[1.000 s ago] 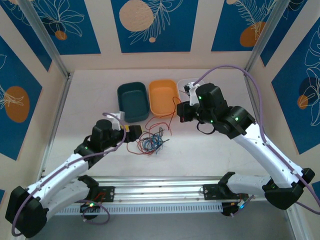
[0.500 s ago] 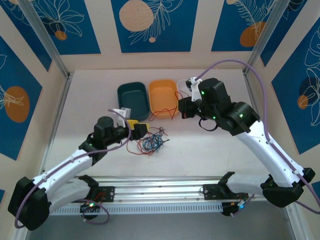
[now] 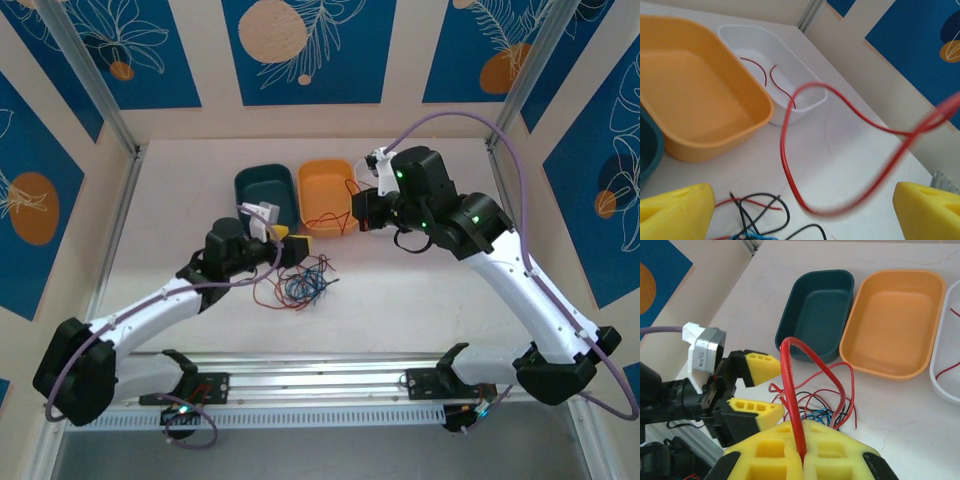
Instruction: Untangle the cables
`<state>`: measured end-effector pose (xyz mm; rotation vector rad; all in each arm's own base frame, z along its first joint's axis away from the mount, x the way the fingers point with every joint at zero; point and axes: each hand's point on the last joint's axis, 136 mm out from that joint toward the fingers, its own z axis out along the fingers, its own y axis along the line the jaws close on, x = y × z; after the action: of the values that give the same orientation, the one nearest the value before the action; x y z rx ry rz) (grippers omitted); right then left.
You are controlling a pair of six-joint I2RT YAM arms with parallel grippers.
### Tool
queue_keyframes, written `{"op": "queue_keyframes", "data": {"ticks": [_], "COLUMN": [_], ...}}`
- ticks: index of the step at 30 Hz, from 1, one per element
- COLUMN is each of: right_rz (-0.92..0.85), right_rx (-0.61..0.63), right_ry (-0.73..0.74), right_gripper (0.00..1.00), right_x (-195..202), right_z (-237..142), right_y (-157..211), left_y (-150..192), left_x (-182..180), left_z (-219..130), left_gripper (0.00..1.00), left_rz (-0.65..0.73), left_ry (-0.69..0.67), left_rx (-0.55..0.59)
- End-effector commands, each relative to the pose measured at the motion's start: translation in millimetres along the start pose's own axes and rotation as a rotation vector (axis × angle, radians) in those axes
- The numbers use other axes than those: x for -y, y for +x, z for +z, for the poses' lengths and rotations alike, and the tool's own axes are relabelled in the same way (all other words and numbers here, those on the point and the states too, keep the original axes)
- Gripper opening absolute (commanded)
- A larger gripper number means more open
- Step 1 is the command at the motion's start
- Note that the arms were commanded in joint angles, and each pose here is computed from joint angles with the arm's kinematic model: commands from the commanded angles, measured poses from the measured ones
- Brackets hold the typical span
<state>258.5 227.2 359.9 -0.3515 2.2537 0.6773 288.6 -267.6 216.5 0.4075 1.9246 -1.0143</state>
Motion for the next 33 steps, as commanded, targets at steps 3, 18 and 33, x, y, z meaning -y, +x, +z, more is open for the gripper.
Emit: {"op": "queue_keyframes", "data": {"ticks": [3, 18, 33], "right_rz": [0.001, 0.216, 0.116], "right_rx": [0.003, 0.145, 0.239], "right_ry": [-0.062, 0.154, 0.186], "right_gripper": [0.00, 0.00, 0.00], "right_x": [-10, 79, 84], "right_z": [-11, -43, -53], "right_y": [-7, -26, -97], "left_y": [-22, 12, 8], "left_x": [6, -25, -7], "left_z": [15, 3, -16], "left_gripper": [0.74, 0.00, 1.00], "left_rz": [0.112, 0.055, 0.097], "left_ry": [-0.008, -0.147, -0.085], "left_rx": [0.036, -0.045, -0.021]}}
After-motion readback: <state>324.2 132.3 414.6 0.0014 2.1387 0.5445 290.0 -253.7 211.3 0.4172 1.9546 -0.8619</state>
